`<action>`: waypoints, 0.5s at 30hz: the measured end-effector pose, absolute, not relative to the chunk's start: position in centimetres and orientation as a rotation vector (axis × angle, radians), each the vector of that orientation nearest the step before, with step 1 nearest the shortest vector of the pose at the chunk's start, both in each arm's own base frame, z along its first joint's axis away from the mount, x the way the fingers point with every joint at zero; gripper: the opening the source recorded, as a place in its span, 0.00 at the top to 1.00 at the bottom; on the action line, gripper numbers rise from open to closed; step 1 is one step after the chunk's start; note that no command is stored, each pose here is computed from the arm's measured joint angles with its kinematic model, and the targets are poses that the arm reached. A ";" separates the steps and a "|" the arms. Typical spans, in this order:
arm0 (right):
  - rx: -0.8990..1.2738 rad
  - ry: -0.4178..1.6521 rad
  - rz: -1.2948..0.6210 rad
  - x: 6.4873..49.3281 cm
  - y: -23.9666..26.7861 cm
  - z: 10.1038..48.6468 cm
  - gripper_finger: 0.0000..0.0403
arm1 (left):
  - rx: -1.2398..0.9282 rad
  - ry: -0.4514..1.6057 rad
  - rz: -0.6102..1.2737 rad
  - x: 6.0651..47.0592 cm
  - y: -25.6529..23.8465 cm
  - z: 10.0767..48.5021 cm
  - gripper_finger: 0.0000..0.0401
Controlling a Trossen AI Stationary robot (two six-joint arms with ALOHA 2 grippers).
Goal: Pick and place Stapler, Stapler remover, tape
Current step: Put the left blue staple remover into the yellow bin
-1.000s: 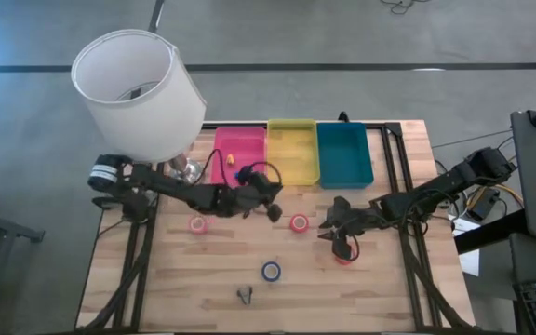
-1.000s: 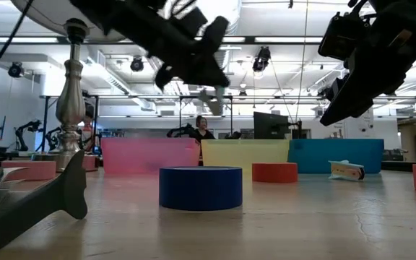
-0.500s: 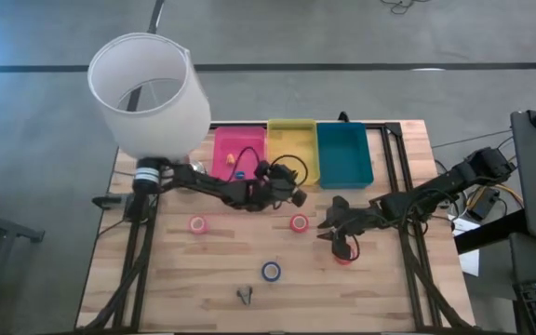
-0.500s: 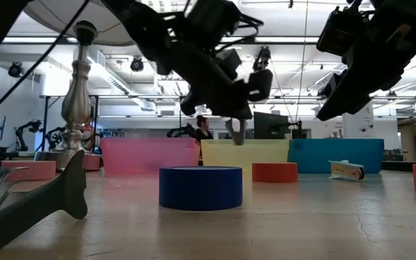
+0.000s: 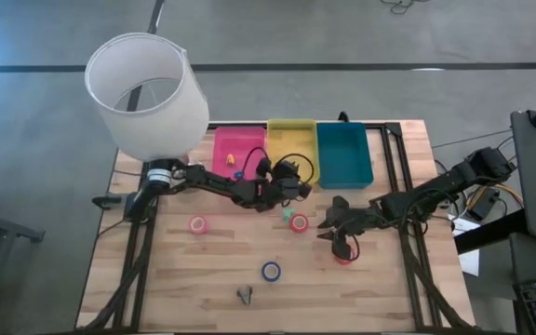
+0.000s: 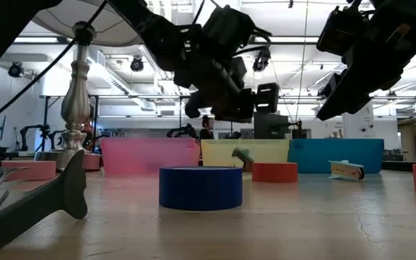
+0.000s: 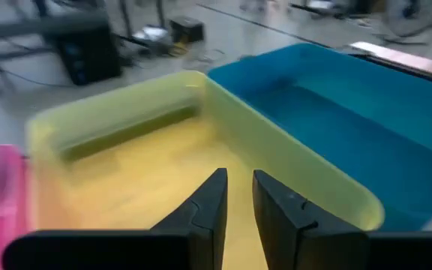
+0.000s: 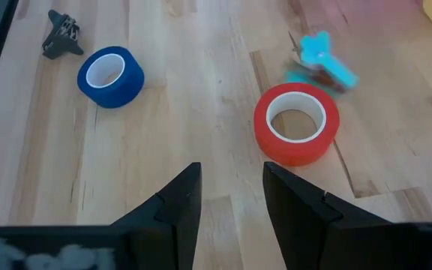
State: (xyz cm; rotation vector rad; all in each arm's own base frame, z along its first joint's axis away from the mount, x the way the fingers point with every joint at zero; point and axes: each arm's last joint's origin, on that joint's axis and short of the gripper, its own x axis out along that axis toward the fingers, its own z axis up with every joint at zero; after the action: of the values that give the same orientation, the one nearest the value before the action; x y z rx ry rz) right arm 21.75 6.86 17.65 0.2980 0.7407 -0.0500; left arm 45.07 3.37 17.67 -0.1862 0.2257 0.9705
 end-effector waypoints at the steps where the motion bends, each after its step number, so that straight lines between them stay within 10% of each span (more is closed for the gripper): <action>1: 0.297 0.740 -0.050 21.8 6.9 17.7 0.66 | -0.198 0.229 0.936 45.1 3.2 17.9 0.83; 15: -0.004 0.530 -0.090 24.5 7.2 17.0 0.65 | -0.150 0.244 0.645 42.3 -6.5 24.1 0.84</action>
State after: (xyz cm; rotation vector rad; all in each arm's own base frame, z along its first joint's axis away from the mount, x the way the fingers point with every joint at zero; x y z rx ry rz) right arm 24.54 7.22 17.05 -0.0043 0.5299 -0.0898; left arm 42.33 -6.52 24.12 -0.1499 0.2445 0.6448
